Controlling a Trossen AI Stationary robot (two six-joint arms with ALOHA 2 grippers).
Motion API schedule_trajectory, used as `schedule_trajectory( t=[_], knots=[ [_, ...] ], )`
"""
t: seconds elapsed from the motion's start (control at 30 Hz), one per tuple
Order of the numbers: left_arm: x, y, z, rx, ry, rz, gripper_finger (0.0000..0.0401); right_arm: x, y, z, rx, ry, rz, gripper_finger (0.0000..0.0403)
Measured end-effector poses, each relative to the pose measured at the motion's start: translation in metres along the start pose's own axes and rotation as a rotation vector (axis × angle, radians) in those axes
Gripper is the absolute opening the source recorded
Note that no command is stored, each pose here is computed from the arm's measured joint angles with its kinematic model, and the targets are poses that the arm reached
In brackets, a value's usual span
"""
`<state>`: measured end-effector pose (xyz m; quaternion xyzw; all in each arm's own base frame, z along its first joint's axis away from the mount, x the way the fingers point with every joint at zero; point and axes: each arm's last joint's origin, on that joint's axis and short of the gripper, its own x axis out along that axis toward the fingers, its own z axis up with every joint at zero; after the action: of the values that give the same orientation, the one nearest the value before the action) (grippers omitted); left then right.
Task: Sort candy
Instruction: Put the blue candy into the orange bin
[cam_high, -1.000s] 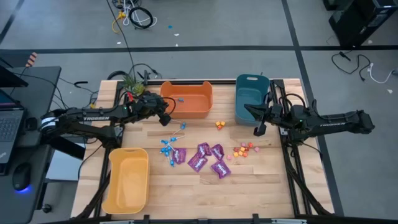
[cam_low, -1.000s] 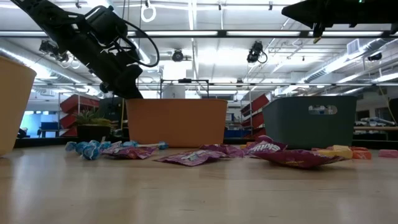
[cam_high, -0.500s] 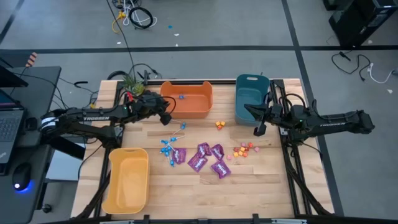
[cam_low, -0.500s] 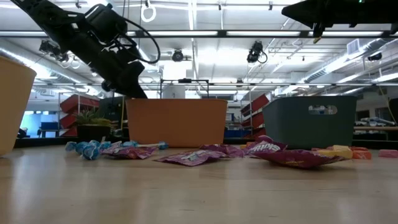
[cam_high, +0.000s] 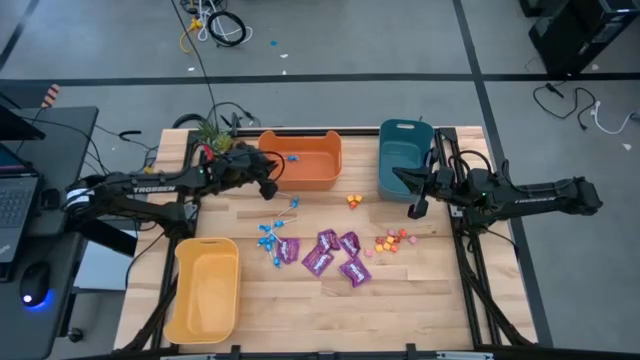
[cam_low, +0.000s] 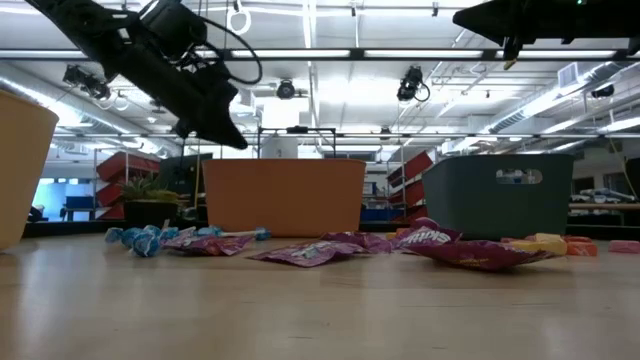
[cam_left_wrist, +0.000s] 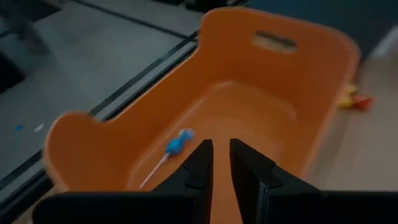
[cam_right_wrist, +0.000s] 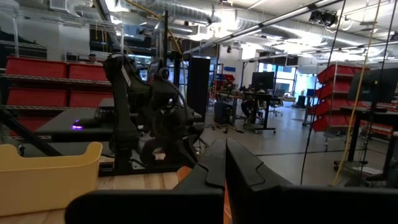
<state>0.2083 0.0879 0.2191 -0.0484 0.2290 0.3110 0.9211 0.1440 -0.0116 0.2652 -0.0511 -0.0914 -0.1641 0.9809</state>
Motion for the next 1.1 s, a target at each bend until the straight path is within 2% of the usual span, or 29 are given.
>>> schedule_trajectory(
  t=[0.27, 0.5, 0.73, 0.9, 1.1],
  knots=[
    [-0.005, -0.003, 0.021, 0.047, -0.018, -0.027, 0.0058, 0.0, 0.0, 0.0, 0.0, 0.0, 0.0, 0.0],
    [-0.013, -0.021, 0.03, 0.081, -0.01, -0.178, 0.0058, 0.0, 0.0, 0.0, 0.0, -0.001, 0.0, 0.0],
    [-0.024, -0.043, 0.025, 0.156, 0.07, -0.298, 0.0058, 0.0, 0.0, 0.0, 0.003, -0.001, 0.0, 0.0],
    [-0.031, -0.054, 0.014, 0.211, 0.151, -0.345, 0.0058, 0.0, 0.0, 0.0, 0.005, -0.001, 0.006, 0.0],
    [-0.036, -0.065, 0.005, 0.246, 0.18, -0.391, 0.0058, 0.0, 0.0, 0.0, 0.011, -0.002, 0.01, 0.0]
  ],
)
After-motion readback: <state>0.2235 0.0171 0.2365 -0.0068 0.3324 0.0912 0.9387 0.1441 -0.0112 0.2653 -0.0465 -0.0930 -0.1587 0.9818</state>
